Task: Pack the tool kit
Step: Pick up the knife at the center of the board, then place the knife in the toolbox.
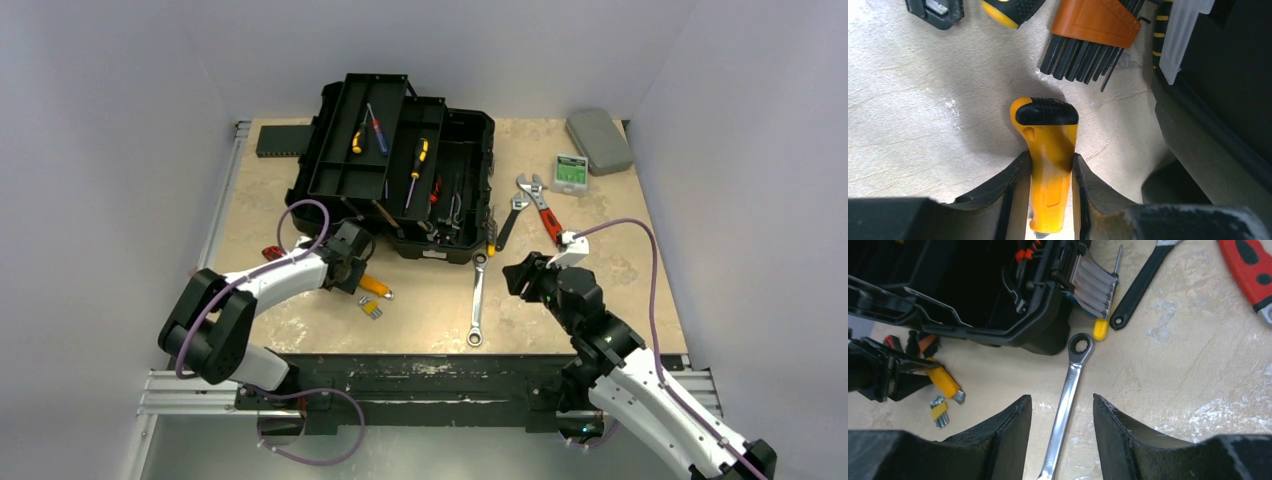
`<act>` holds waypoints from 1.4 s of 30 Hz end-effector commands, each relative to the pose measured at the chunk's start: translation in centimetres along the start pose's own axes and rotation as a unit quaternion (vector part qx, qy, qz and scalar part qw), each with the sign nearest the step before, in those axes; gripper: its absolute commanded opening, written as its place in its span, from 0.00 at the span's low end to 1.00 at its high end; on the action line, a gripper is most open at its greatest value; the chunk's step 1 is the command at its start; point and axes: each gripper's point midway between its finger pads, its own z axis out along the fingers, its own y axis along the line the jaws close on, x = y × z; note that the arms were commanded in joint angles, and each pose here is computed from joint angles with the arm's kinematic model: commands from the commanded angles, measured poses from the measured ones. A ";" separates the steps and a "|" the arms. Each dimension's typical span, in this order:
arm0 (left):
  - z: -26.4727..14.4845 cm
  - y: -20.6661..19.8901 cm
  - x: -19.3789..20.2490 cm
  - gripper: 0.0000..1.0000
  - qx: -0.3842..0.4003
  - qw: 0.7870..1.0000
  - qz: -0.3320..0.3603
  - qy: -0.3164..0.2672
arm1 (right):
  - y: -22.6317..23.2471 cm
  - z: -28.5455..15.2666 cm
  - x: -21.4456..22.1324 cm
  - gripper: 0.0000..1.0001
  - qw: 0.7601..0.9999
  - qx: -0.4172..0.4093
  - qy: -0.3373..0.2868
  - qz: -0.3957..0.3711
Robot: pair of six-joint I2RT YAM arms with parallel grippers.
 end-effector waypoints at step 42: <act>-34.8 -19.3 -10.8 0.00 0.487 0.679 0.467 -0.290 | 5.2 -0.7 -4.1 0.51 0.995 -0.091 -0.009 -0.041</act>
